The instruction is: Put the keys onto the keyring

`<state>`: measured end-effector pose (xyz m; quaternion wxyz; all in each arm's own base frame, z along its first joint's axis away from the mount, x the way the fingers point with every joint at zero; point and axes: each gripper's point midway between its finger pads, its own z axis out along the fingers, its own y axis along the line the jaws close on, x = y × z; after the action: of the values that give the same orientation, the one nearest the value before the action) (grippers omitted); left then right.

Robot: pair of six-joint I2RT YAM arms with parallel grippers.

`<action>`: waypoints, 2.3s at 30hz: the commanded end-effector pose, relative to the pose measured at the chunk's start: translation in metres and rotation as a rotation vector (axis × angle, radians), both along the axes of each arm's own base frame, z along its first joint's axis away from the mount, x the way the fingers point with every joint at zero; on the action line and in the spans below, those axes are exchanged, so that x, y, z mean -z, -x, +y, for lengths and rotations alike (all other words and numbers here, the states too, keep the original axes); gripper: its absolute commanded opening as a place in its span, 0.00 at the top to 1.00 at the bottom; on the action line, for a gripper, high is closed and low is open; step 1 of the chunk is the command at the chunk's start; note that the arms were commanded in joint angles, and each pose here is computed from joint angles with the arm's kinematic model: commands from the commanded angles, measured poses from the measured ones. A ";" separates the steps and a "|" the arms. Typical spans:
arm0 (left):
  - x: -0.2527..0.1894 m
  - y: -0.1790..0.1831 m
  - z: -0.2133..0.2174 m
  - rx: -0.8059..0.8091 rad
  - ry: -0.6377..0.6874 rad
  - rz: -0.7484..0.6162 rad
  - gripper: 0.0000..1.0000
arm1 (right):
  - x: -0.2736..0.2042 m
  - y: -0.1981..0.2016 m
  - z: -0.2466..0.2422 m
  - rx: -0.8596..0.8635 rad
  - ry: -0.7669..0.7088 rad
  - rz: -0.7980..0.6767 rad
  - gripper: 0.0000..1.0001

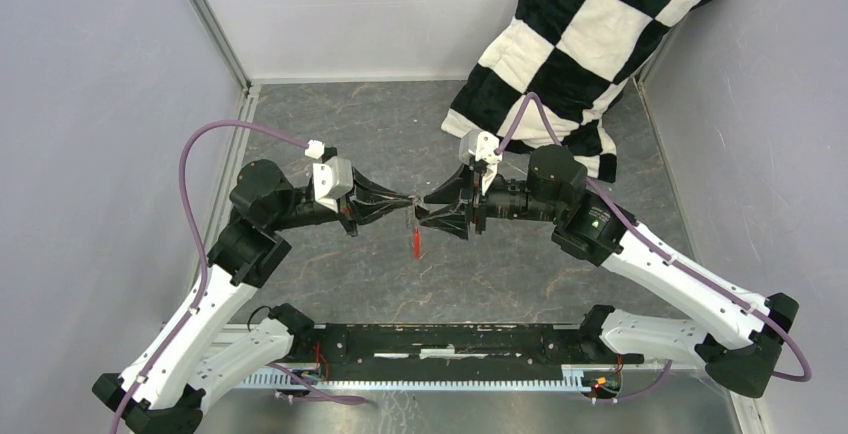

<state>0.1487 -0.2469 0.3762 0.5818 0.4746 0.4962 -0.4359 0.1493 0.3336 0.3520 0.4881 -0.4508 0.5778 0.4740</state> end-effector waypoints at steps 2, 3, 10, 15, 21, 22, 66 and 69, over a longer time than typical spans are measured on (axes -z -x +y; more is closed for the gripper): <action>-0.015 0.012 0.001 0.044 0.036 -0.034 0.98 | -0.012 -0.008 0.002 0.029 -0.037 -0.062 0.52; -0.014 0.013 0.001 0.049 0.035 -0.032 0.98 | -0.013 -0.008 0.003 0.024 -0.046 -0.064 0.53; -0.013 0.016 0.002 0.056 0.026 -0.043 0.98 | -0.016 0.001 0.006 -0.034 -0.052 -0.061 0.91; -0.011 0.015 0.003 0.048 0.022 -0.055 0.98 | -0.007 0.005 -0.001 -0.033 -0.019 -0.052 0.99; -0.013 0.014 0.002 0.052 0.024 -0.065 0.98 | -0.001 0.009 -0.006 -0.034 0.004 -0.036 1.00; -0.014 0.015 0.002 0.054 0.024 -0.067 0.98 | 0.001 0.010 -0.006 -0.042 0.010 -0.031 1.00; -0.008 0.022 0.001 0.100 0.008 -0.071 0.98 | -0.043 0.005 -0.016 -0.026 0.091 -0.205 0.46; -0.006 0.025 0.001 0.114 0.004 -0.070 0.98 | -0.048 0.004 -0.012 -0.033 0.071 -0.216 0.45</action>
<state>0.1330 -0.2467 0.3718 0.5593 0.4936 0.4861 -0.4552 0.1395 0.3236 0.3845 0.4974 -0.5273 0.5429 0.4241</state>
